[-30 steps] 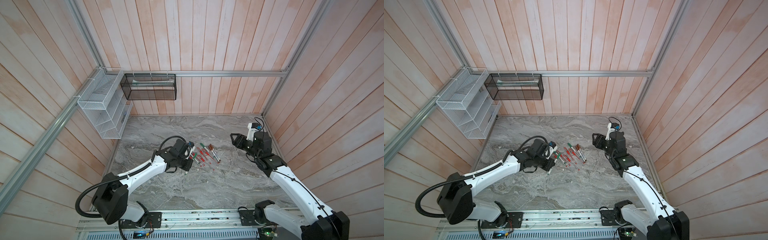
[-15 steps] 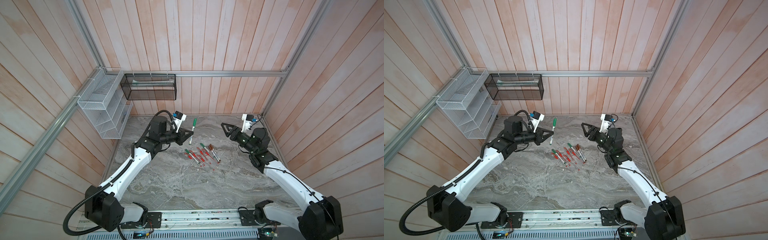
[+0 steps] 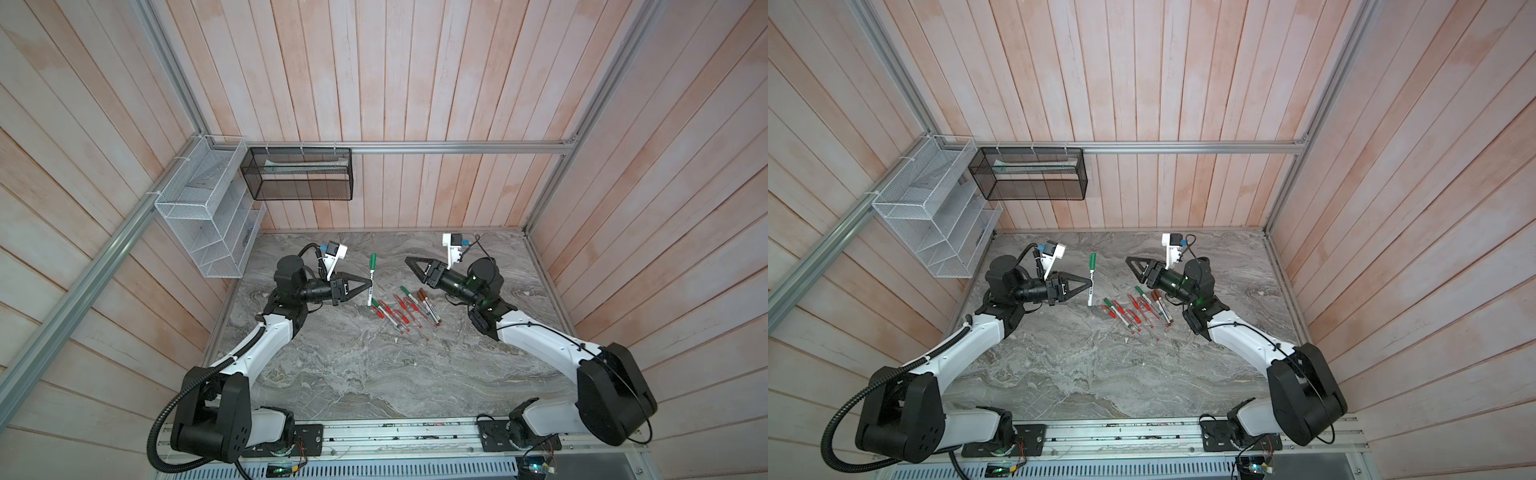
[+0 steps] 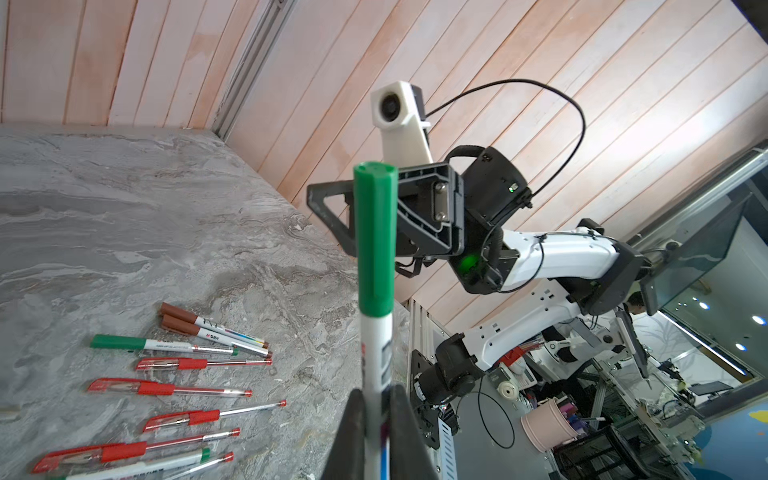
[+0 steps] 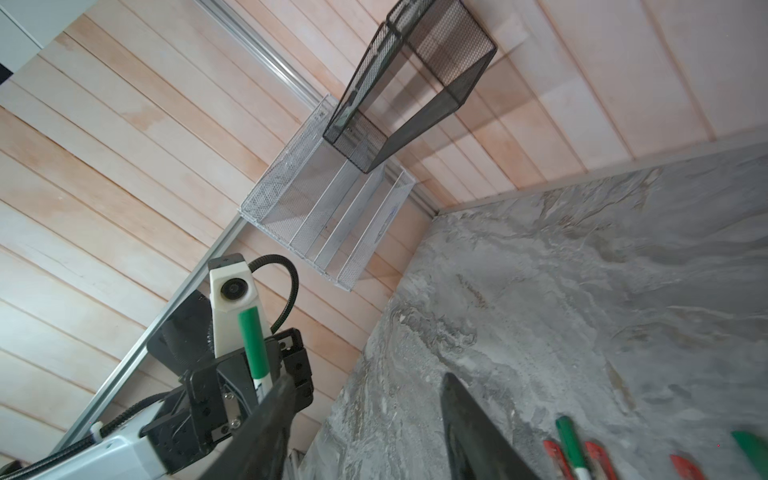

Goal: Open the pen caps
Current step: 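Lift the marker upright with the left gripper while the right gripper moves to its cap, then close the right gripper on the green cap above the left gripper, then pull the right gripper away from the left gripper, drawing off the cap, then lower the uncapped marker with the left gripper while the right holds the cap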

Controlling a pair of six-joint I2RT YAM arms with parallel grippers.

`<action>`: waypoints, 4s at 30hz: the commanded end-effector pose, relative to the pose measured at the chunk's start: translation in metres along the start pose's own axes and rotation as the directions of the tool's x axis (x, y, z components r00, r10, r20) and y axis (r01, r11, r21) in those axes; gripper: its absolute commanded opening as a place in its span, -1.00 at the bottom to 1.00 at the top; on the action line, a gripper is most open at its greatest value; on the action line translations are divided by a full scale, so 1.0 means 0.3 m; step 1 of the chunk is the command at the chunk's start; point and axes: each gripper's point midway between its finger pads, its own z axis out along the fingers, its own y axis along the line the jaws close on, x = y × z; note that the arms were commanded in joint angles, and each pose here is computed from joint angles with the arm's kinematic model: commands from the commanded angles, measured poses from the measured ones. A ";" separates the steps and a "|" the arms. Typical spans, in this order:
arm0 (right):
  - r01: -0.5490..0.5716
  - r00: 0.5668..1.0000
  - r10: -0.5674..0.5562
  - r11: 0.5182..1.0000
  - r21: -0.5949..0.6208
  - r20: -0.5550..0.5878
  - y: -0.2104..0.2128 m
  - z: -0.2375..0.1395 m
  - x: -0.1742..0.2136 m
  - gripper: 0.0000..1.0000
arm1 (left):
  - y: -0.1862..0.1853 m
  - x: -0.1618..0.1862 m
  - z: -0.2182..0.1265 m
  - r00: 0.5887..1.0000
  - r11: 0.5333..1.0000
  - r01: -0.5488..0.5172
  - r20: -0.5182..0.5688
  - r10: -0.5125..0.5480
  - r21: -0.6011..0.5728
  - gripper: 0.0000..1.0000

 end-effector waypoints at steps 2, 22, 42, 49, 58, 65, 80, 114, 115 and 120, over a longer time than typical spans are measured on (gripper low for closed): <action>-0.043 0.999 0.038 0.986 -0.162 -0.036 0.133 0.094 -0.013 -0.04 | -0.060 -0.012 -0.009 0.996 0.994 -0.092 0.001 0.092 0.066 -1.00; -0.051 0.988 0.008 0.961 -0.270 -0.156 0.228 0.210 0.112 -0.51 | 0.013 0.018 0.000 0.997 0.997 -0.077 -0.033 0.077 -0.013 -1.00; -0.041 0.988 -0.004 0.957 -0.288 -0.153 0.231 0.224 0.121 -1.00 | 0.041 0.025 -0.002 0.998 0.997 -0.064 -0.017 0.063 -0.042 -0.30; -0.039 0.990 -0.003 0.956 -0.291 -0.142 0.220 0.224 0.121 -1.00 | 0.036 0.029 0.002 0.998 0.997 -0.064 -0.021 0.063 -0.036 -0.65; -0.024 0.992 -0.014 0.955 -0.295 -0.125 0.225 0.243 0.094 -1.00 | 0.038 0.052 0.022 0.998 0.998 -0.046 -0.041 0.045 -0.030 -0.42; -0.016 0.995 -0.013 0.957 -0.290 -0.100 0.213 0.228 0.064 -1.00 | 0.034 0.056 0.023 0.998 0.998 -0.051 -0.051 0.049 -0.037 -1.00; 0.036 0.984 -0.003 0.983 -0.179 0.179 0.112 0.075 -0.362 -1.00 | -0.046 0.146 0.070 0.993 0.997 -0.046 -0.102 0.052 0.065 -1.00; 0.183 0.961 -0.263 0.839 0.512 0.088 -0.143 -0.495 -0.324 -1.00 | 0.733 0.074 -0.503 0.994 0.440 0.019 -0.031 -0.106 -0.898 -1.00; 0.178 0.962 -0.259 0.838 0.516 0.089 -0.148 -0.509 -0.319 -1.00 | 0.751 0.084 -0.502 0.992 0.439 0.028 -0.030 -0.126 -0.898 -1.00; 0.126 0.973 -0.207 0.845 0.520 0.101 -0.182 -0.554 -0.291 -1.00 | 0.835 0.152 -0.483 0.965 0.445 0.093 -0.029 -0.260 -0.891 -1.00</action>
